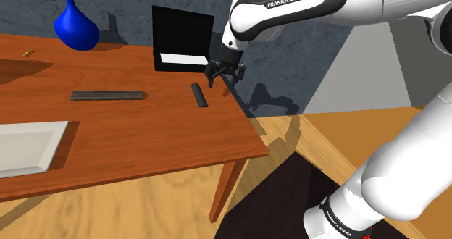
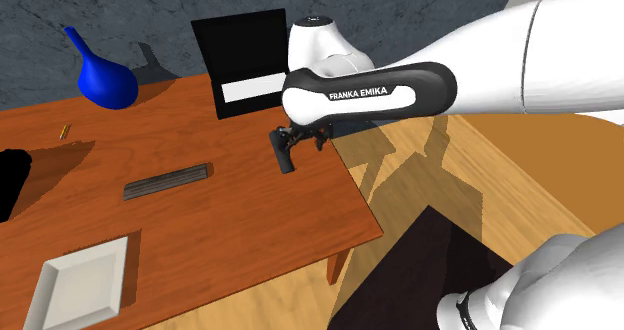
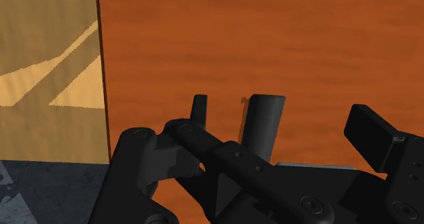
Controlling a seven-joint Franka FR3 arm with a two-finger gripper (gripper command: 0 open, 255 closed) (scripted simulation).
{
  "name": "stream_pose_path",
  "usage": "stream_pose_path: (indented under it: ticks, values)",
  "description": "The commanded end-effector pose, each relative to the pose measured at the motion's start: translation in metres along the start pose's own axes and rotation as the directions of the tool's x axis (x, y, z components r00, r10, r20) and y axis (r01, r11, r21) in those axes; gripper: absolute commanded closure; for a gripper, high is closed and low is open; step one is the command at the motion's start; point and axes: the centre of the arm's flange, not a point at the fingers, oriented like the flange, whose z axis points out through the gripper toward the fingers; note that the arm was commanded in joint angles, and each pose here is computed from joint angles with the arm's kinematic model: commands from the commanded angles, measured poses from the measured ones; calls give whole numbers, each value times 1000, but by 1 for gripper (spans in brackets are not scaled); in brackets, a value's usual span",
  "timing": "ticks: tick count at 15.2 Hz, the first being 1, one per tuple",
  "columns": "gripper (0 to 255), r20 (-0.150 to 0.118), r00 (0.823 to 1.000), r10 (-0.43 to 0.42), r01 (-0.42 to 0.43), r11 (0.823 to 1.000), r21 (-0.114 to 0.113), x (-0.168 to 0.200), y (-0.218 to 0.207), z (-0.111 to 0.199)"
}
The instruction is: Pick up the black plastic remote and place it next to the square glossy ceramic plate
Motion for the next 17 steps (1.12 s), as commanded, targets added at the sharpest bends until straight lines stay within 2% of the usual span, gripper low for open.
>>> stream_pose_path:
  ticks: [1,10,17]
  values:
    - [0,0,1000,24,-24,1000,0,23,-8,16]
    - [0,-3,992,124,-124,992,-3,115,-23,80]
    - [0,-3,992,124,-124,992,-3,115,-23,117]
